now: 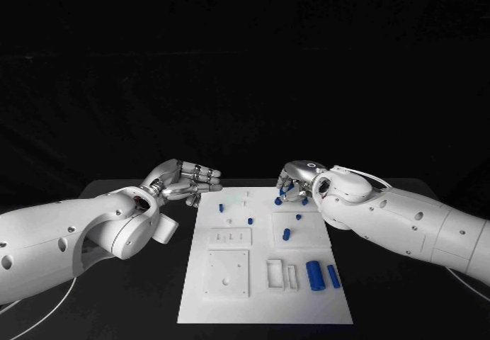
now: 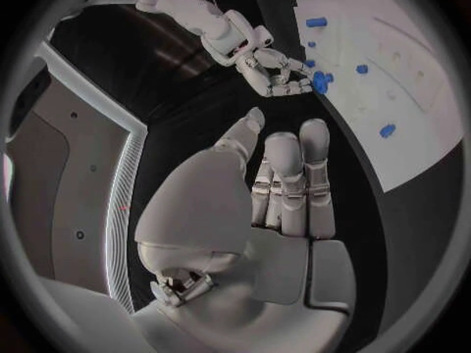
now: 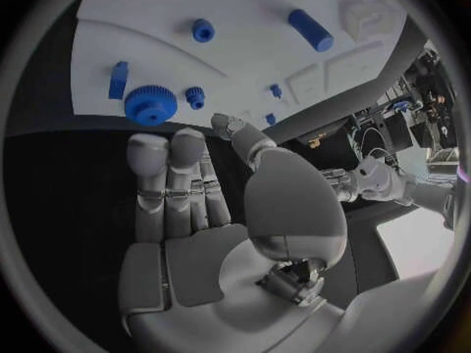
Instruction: Assemble the parts on the task board
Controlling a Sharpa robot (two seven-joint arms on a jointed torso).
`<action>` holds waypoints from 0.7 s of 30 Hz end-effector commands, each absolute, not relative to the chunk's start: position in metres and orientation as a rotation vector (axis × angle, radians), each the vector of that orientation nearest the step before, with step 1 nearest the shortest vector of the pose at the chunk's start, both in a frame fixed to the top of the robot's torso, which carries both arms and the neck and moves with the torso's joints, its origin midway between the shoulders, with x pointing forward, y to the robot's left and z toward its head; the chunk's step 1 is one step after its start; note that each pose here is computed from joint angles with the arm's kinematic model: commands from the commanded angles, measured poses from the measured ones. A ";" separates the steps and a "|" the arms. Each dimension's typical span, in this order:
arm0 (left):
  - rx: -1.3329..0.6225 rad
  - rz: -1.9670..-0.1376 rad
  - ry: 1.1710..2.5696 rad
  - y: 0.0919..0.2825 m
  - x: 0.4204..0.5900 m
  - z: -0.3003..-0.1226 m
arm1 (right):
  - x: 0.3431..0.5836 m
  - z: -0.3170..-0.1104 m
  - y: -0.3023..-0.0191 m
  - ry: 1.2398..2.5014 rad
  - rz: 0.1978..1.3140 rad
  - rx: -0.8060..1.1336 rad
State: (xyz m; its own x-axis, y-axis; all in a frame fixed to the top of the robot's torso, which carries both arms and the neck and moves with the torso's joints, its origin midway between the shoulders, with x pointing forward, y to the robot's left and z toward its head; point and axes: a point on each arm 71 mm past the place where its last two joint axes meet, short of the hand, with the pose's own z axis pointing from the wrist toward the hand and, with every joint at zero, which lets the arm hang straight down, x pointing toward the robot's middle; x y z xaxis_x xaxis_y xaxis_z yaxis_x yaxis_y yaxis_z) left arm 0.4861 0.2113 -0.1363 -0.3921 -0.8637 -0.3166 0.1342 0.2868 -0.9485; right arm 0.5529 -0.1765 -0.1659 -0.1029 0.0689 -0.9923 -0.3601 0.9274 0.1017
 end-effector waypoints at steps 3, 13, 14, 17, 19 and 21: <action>-0.656 -1.300 1.607 0.208 0.484 -0.134 | 0.554 -0.167 -0.174 1.624 0.295 -0.276; -0.650 -1.309 1.606 0.207 0.483 -0.131 | 0.555 -0.169 -0.169 1.611 0.267 -0.297; -0.649 -1.311 1.606 0.206 0.483 -0.130 | 0.555 -0.170 -0.169 1.611 0.263 -0.298; -0.653 -1.317 1.602 0.206 0.482 -0.129 | 0.556 -0.171 -0.170 1.612 0.256 -0.300; -0.657 -1.320 1.598 0.206 0.482 -0.128 | 0.556 -0.172 -0.169 1.614 0.252 -0.302; -0.661 -1.324 1.594 0.206 0.482 -0.127 | 0.556 -0.172 -0.169 1.615 0.250 -0.304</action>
